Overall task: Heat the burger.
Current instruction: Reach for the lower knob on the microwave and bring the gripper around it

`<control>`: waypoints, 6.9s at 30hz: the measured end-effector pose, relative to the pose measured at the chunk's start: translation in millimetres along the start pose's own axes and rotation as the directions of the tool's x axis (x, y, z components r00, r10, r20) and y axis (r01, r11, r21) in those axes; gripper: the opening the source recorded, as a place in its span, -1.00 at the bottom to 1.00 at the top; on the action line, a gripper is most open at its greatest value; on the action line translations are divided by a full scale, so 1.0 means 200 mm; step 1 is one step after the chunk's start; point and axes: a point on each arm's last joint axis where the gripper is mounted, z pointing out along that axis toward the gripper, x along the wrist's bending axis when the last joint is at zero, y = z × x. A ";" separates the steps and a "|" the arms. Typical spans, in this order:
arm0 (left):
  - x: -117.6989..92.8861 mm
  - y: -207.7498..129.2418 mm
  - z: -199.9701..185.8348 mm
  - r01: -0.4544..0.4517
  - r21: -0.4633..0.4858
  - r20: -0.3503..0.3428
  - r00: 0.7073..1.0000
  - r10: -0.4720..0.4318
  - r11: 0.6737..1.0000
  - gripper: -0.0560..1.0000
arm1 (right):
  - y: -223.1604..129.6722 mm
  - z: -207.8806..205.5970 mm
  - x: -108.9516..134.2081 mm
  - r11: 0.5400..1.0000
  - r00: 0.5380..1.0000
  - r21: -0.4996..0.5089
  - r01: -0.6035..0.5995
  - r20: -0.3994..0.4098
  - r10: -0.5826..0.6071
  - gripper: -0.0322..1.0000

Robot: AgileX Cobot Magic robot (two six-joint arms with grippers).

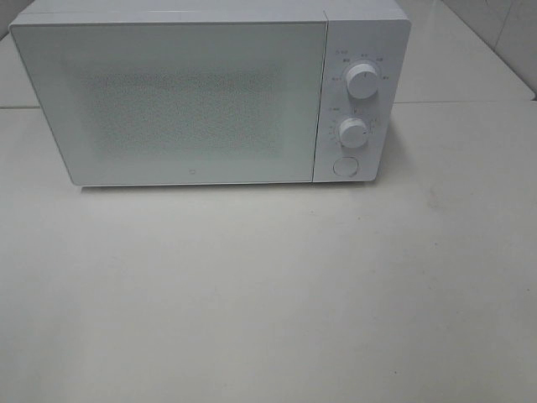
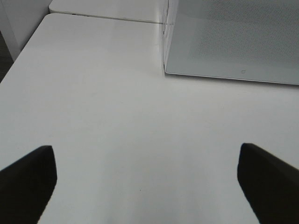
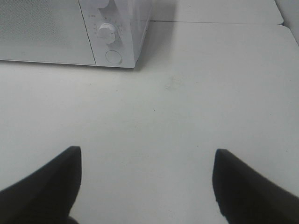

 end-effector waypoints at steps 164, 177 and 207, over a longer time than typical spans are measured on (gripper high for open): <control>0.00 0.00 0.00 0.000 0.000 0.000 1.000 0.000 1.000 0.94 | -0.01 1.35 0.45 0.966 0.983 -0.258 0.015 0.183 0.034 0.62; 0.00 0.00 0.00 0.000 0.000 0.000 1.000 0.000 1.000 0.94 | 0.04 1.52 0.50 0.956 0.988 -0.288 0.053 0.152 -0.009 0.59; 0.00 0.00 0.00 0.000 0.000 0.000 1.000 0.000 1.000 0.94 | 0.08 1.82 0.56 0.946 0.988 -0.315 0.079 0.152 -0.032 0.54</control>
